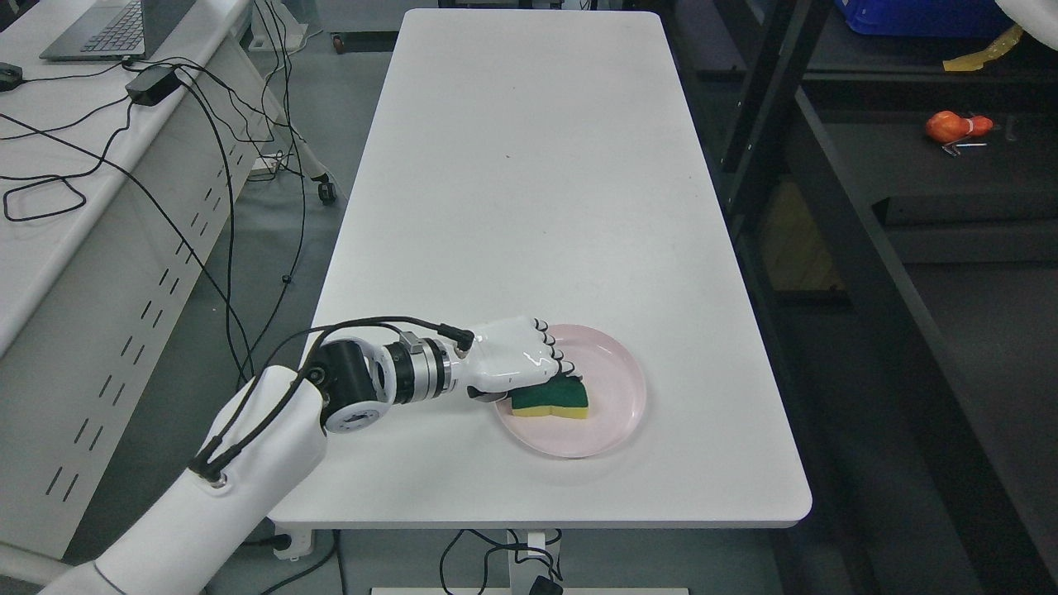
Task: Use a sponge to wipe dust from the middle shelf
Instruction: 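Lift the sponge off the plate with the left hand, then hold the sponge in the left hand while turning toward the grey shelf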
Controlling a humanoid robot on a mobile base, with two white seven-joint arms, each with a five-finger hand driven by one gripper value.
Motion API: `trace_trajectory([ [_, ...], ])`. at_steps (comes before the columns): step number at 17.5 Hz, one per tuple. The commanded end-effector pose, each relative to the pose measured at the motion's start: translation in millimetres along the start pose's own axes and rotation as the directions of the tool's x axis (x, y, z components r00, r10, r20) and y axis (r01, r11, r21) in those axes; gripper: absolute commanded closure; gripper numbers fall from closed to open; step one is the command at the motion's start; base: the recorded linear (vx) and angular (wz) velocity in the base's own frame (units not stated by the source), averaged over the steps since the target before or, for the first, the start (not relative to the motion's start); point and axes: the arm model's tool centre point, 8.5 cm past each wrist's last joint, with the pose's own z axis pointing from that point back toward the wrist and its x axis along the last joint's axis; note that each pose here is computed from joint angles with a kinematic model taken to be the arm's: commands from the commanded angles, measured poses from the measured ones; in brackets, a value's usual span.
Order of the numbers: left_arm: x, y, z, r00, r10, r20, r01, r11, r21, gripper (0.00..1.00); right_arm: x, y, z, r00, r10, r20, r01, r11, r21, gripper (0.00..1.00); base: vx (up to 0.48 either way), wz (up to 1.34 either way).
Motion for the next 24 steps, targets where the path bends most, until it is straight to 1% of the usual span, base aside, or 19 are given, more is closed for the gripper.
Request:
trace_trajectory([
  [1, -28.7, 13.6, 31.7, 0.971, 0.236, 0.028, -0.238, 0.956, 0.172, 0.87, 9.6, -10.0, -0.2, 1.000, -0.003, 0.023, 0.003, 1.000, -0.014, 0.00, 0.000, 0.00],
  [3, -47.6, 12.6, 55.5, 0.947, 0.321, 0.032, -0.319, 0.919, 0.232, 0.97, 9.6, -10.0, -0.2, 1.000, -0.003, 0.023, 0.003, 1.000, -0.014, 0.00, 0.000, 0.00],
  [4, -57.0, 12.2, 69.0, 0.934, 0.355, 0.030, -0.350, 0.898, 0.266, 1.00, 9.6, -10.0, -0.2, 1.000, -0.003, 0.023, 0.003, 1.000, -0.014, 0.00, 0.000, 0.00],
  [6, -70.4, 10.5, 92.7, 0.911, 0.412, 0.025, -0.398, 0.859, 0.323, 1.00, 9.6, -10.0, -0.2, 1.000, -0.003, 0.023, 0.003, 1.000, -0.014, 0.00, 0.000, 0.00],
  [7, -77.4, 11.2, 109.4, 0.886, 0.461, 0.043, -0.441, 0.811, 0.384, 1.00, 9.6, -10.0, -0.2, 1.000, -0.003, 0.023, 0.003, 1.000, -0.014, 0.00, 0.000, 0.00],
  [9, -89.5, 22.0, 140.4, 0.812, 0.563, 0.154, -0.542, 0.630, 0.555, 0.99, 9.6, -10.0, -0.2, 1.000, -0.003, 0.023, 0.003, 1.000, -0.014, 0.00, 0.000, 0.00],
  [10, -95.5, 24.3, 155.1, 0.768, 0.601, 0.220, -0.581, 0.510, 0.635, 0.96, 9.6, -10.0, -0.2, 1.000, -0.003, 0.023, 0.003, 1.000, -0.014, 0.00, 0.000, 0.00],
  [12, -101.9, 12.0, 181.4, 0.686, 0.654, 0.319, -0.616, 0.287, 0.734, 0.94, 9.6, -10.0, -0.2, 1.000, -0.003, 0.023, 0.003, 1.000, -0.014, 0.00, 0.000, 0.00],
  [14, -101.9, -12.8, 200.1, 0.594, 0.696, 0.404, -0.615, 0.069, 0.785, 0.98, 9.6, -10.0, -0.2, 1.000, -0.003, 0.023, 0.003, 1.000, -0.014, 0.00, 0.000, 0.00],
  [16, -101.6, -26.2, 212.0, 0.522, 0.706, 0.478, -0.592, -0.104, 0.799, 1.00, 9.6, -10.0, -0.2, 1.000, -0.003, 0.023, 0.003, 1.000, -0.014, 0.00, 0.000, 0.00],
  [17, -99.1, -36.3, 216.4, 0.458, 0.727, 0.512, -0.568, -0.204, 0.797, 1.00, 9.6, -10.0, -0.2, 1.000, -0.001, 0.023, 0.001, 1.000, -0.014, 0.00, 0.000, 0.00],
  [19, -90.6, -46.2, 217.3, 0.358, 0.740, 0.569, -0.536, -0.336, 0.775, 1.00, 9.6, -10.0, -0.2, 1.000, -0.003, 0.023, 0.003, 1.000, -0.014, 0.00, -0.012, 0.00],
  [20, -79.4, -54.1, 211.9, 0.297, 0.745, 0.598, -0.528, -0.394, 0.752, 1.00, 9.6, -10.0, -0.2, 1.000, -0.003, 0.023, 0.003, 1.000, -0.014, 0.00, -0.024, 0.00],
  [21, -71.0, -57.5, 209.9, 0.269, 0.742, 0.614, -0.530, -0.418, 0.738, 1.00, 9.6, -10.0, -0.2, 1.000, -0.003, 0.023, 0.003, 1.000, -0.014, 0.00, -0.046, -0.03],
  [22, -63.8, -61.4, 208.8, 0.255, 0.740, 0.623, -0.532, -0.430, 0.729, 1.00, 9.6, -10.0, -0.2, 1.000, -0.003, 0.023, 0.003, 1.000, -0.014, 0.00, -0.073, -0.04],
  [24, -58.6, -65.3, 209.3, 0.245, 0.738, 0.628, -0.533, -0.439, 0.723, 1.00, 9.6, -10.0, -0.2, 1.000, -0.003, 0.023, 0.003, 1.000, -0.014, 0.00, -0.093, -0.06],
])
